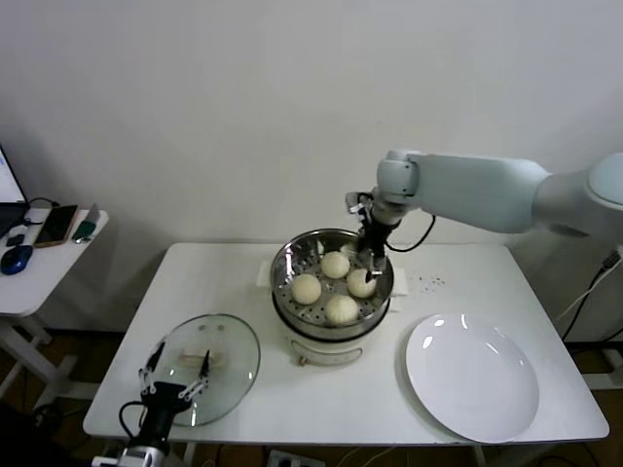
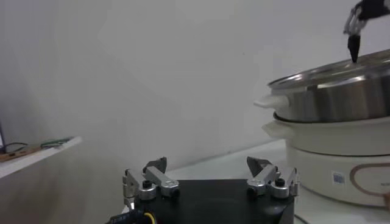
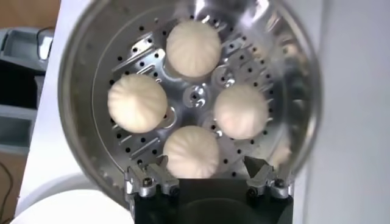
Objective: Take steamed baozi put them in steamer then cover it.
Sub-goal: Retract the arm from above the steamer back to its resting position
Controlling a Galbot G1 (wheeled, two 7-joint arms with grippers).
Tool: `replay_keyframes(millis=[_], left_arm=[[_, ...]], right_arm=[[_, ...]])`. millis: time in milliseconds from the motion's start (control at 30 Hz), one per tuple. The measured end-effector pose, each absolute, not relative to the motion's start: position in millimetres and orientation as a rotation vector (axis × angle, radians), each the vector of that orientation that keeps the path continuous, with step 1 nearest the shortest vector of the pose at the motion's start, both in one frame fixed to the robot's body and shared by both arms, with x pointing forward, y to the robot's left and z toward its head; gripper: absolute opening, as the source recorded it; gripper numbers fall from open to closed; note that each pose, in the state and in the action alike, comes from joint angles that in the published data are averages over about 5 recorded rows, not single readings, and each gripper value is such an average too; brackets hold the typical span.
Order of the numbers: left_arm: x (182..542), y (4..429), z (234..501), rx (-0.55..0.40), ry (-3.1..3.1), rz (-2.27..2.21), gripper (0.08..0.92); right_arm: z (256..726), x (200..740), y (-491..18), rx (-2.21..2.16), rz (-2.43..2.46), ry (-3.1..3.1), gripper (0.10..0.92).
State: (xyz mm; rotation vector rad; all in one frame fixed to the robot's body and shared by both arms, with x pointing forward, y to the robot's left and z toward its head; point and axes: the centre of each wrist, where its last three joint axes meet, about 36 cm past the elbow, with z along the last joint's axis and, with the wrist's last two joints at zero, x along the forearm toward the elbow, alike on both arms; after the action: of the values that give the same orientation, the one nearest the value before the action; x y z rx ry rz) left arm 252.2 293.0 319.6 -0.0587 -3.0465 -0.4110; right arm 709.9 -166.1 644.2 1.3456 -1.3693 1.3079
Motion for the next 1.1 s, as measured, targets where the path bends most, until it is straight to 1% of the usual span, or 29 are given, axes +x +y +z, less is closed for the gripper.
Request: replay_keyframes(millis=[200,333,467,700,833,1100], left_arm=[[255,296,320,-0.052,-3.037,-0.435,0.823],[258,296,322,-0.041,-3.031,-0.458,0.823],[263,297,326,-0.021,-3.029,-0.493,0.823],[268,299,336,-0.007,-3.020,-0.572,0.823],[268,299,341,0.013,-3.001,-0.643,0.823],[271,303,356,0.088,-2.919,-0.913,0.823]], right_arm=[[674,700,-206,1.386,1.349,-1.537,0.823],[676,683,-240,1.413,1.366,-1.710,0.823],[657,660,-269,1.442,1.320,-1.936,0.823],[611,615,-309,1.406,1.164,-2.362,0.823],[588,594,-322,1.332,1.048,-2.585,0.823],[553,558,-334,1.119,0.744,-2.947,0.823]])
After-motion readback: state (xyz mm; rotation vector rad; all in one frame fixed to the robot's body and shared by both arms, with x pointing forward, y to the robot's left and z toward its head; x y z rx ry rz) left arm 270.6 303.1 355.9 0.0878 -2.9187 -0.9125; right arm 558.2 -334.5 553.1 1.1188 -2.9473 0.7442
